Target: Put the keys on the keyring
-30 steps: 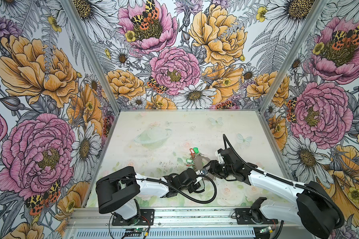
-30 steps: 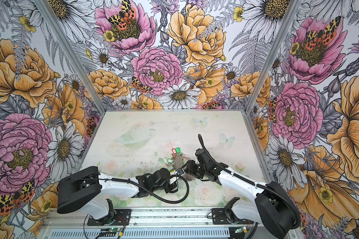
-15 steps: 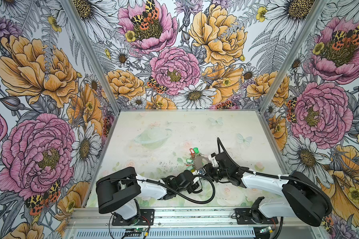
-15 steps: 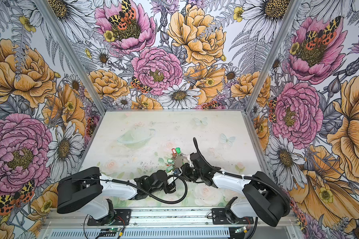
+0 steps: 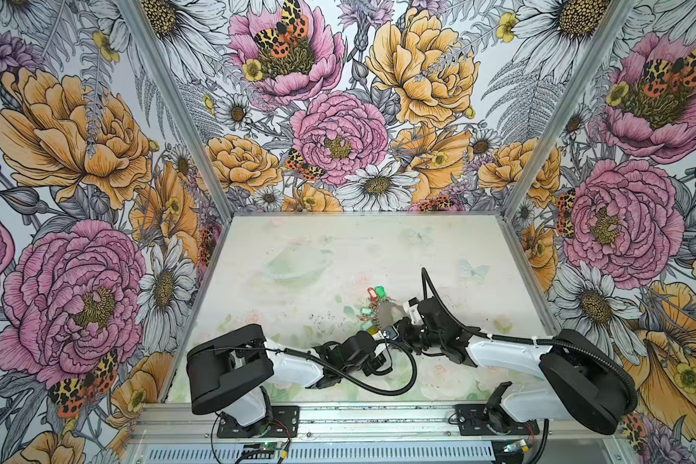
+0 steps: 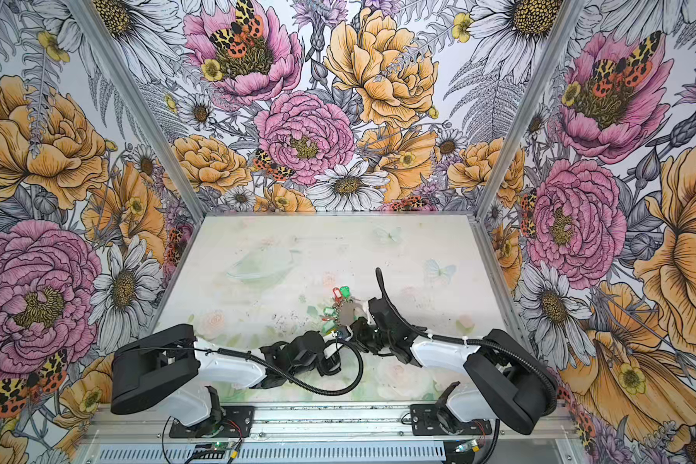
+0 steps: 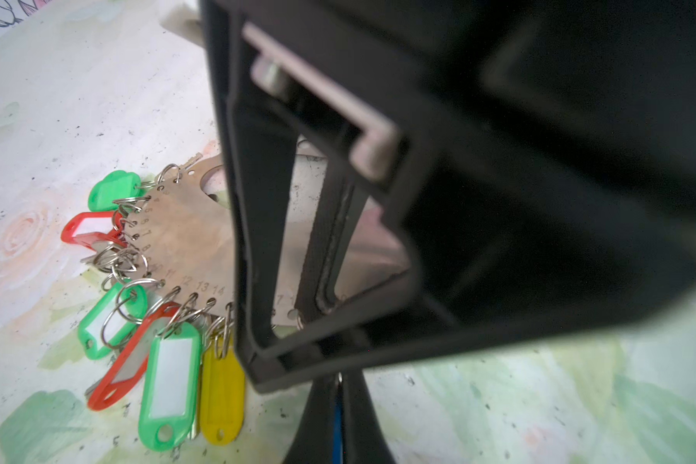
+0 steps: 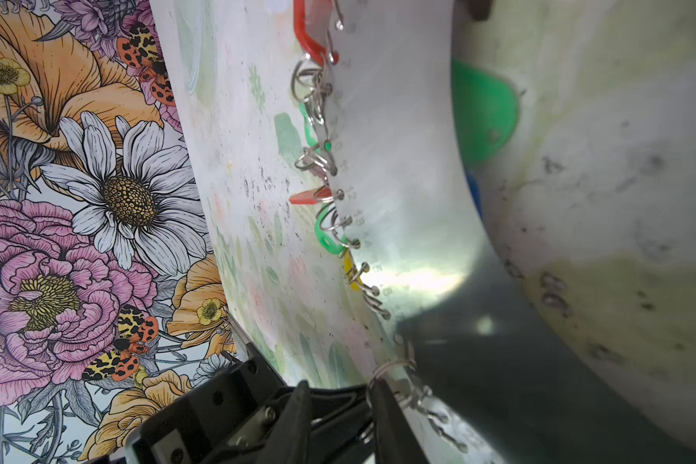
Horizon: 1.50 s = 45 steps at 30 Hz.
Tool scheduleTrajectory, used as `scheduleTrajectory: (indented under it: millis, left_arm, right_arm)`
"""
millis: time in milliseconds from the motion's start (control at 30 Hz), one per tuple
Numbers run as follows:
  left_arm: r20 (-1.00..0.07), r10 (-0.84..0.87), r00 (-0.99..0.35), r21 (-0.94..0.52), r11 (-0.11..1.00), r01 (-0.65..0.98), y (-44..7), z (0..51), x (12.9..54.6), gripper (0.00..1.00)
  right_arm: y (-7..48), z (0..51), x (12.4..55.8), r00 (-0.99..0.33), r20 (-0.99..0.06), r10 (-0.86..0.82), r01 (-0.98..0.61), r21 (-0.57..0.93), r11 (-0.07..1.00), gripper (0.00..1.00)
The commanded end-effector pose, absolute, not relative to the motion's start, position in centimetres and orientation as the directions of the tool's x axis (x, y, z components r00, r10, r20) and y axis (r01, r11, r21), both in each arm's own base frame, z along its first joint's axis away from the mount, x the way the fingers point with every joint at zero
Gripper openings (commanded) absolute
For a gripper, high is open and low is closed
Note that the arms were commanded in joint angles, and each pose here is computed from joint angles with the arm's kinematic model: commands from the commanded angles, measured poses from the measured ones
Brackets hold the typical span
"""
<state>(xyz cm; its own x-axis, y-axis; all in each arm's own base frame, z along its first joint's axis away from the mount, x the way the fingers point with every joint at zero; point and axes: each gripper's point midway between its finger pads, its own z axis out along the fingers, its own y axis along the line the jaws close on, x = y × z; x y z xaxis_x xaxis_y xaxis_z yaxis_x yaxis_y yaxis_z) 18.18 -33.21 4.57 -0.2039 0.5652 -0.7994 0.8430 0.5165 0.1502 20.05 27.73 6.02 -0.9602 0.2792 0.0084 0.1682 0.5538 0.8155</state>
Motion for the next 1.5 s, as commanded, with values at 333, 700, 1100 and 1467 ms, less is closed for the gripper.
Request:
scheduleTrajectory:
  millis: [333, 700, 1100, 1467]
  left_arm:
    - [-0.788, 0.588, -0.184, 0.14, 0.462, 0.876, -33.9, 3.8, 16.6, 0.0]
    - [-0.788, 0.59, -0.177, 0.136, 0.447, 0.884, -33.9, 3.9, 16.0, 0.0]
    - [-0.765, 0.606, -0.219, 0.119, 0.467, 0.876, -33.2, 3.1, 15.5, 0.0]
    - [-0.74, 0.599, -0.306, 0.058, 0.51, 0.858, -32.5, 2.7, 15.0, 0.2]
  right_arm:
    - [28.0, 3.8, 18.9, -0.963, 0.057, 0.263, 0.207, 0.782, 0.588, 0.25]
    - [28.9, 4.7, 19.9, -0.954, 0.047, 0.297, 0.203, 0.831, 0.519, 0.12]
    - [28.6, 6.8, 21.4, -0.94, -0.009, 0.34, 0.157, 0.875, 0.458, 0.0]
    - [28.2, 7.3, 22.0, -0.938, -0.055, 0.342, 0.127, 0.864, 0.487, 0.0]
